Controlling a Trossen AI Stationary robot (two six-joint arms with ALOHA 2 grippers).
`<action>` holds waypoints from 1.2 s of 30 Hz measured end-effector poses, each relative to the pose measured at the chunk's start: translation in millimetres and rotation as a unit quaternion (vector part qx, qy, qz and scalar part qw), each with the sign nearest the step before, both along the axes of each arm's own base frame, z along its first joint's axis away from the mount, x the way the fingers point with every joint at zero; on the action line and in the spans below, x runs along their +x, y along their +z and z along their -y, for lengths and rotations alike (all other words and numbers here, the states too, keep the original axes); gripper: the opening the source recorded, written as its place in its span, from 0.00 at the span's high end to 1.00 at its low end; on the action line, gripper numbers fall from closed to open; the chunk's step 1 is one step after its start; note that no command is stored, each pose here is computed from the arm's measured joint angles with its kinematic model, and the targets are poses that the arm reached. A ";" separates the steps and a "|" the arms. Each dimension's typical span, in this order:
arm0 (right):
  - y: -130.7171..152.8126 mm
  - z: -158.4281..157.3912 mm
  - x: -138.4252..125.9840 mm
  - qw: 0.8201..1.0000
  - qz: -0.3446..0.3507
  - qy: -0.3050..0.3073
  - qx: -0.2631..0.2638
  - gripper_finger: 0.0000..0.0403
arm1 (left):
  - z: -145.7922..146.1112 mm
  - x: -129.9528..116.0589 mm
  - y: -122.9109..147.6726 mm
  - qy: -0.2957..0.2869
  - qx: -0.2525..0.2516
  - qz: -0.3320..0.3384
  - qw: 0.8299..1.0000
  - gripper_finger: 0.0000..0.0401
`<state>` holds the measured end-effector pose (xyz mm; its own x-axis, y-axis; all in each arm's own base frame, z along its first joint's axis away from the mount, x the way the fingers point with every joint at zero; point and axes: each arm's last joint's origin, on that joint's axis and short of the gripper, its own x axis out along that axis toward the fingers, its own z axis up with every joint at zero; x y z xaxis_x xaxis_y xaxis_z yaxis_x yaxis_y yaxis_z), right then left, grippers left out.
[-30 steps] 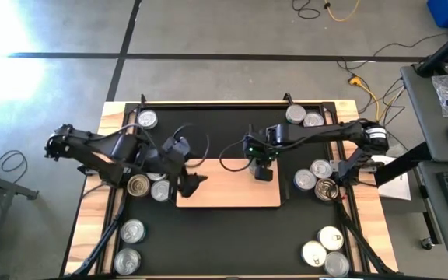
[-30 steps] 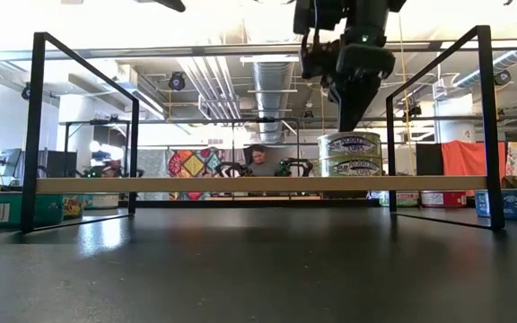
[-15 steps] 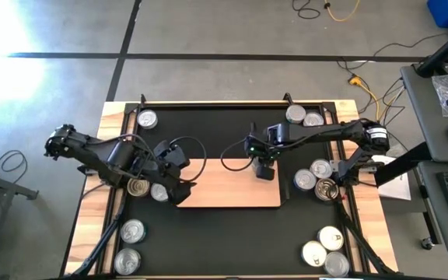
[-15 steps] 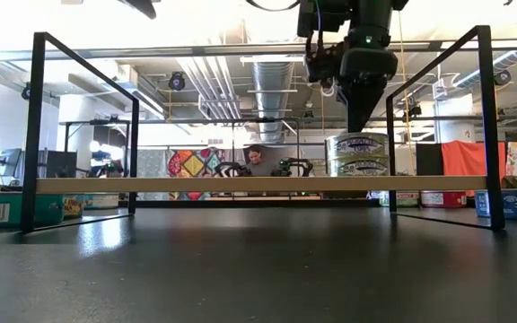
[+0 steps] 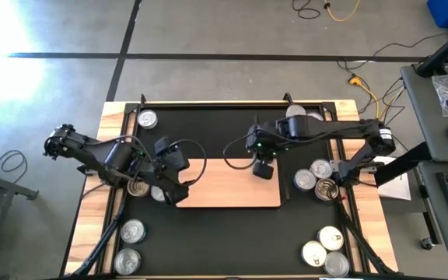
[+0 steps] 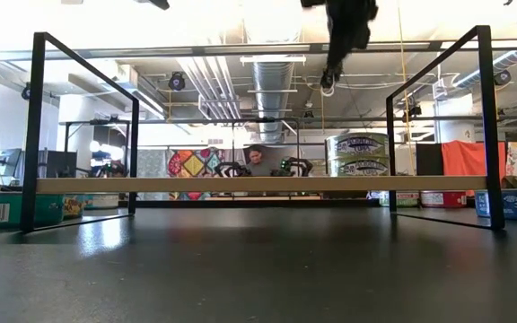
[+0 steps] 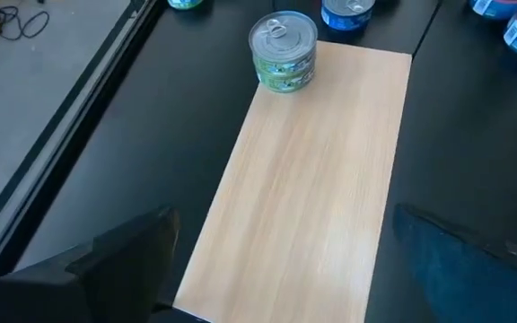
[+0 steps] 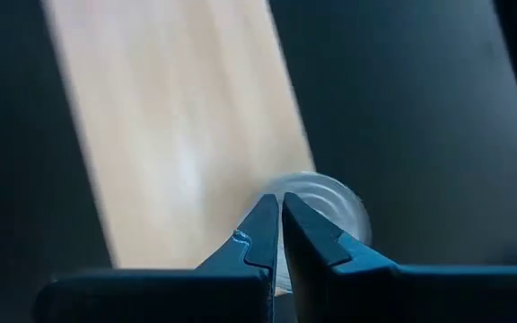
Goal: Stack canned seafood by type on shelf
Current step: Put the bottom right blue and orange tuna can on the shelf
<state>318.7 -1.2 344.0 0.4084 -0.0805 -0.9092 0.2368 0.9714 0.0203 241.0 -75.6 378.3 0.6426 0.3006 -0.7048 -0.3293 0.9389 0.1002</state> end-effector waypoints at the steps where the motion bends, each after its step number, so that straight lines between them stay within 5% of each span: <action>1: 3.9 -7.3 0.1 1.000 0.007 0.003 0.004 0.97 | -1.3 0.3 0.1 0.001 0.002 -0.001 1.000 0.02; 5: 19.3 -43.4 -5.6 0.999 0.028 0.016 0.036 0.97 | -4.7 1.2 0.3 0.001 0.013 -0.003 1.000 0.02; 12: 49.7 -125.2 -43.9 0.978 -0.003 0.027 0.206 0.97 | -7.5 1.5 0.9 -0.007 0.057 -0.009 0.998 0.02; 17: 52.2 -172.7 -66.0 0.964 -0.021 -0.008 0.264 0.97 | -12.7 6.2 3.9 -0.011 0.090 0.002 0.996 0.02; 27: 3.7 -254.1 -84.5 0.931 -0.159 -0.082 0.318 0.97 | -6.5 24.6 20.0 -0.131 0.070 0.089 0.985 0.02; 36: -23.4 -309.6 -121.6 0.911 -0.232 -0.150 0.306 0.97 | -6.0 25.9 11.9 -0.148 0.079 0.071 0.983 0.02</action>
<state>197.1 308.4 320.6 0.0122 0.4555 -0.8902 0.6107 0.7015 0.3673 266.8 -69.7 390.2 0.8065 0.1849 -0.5615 -0.0656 0.9720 0.2258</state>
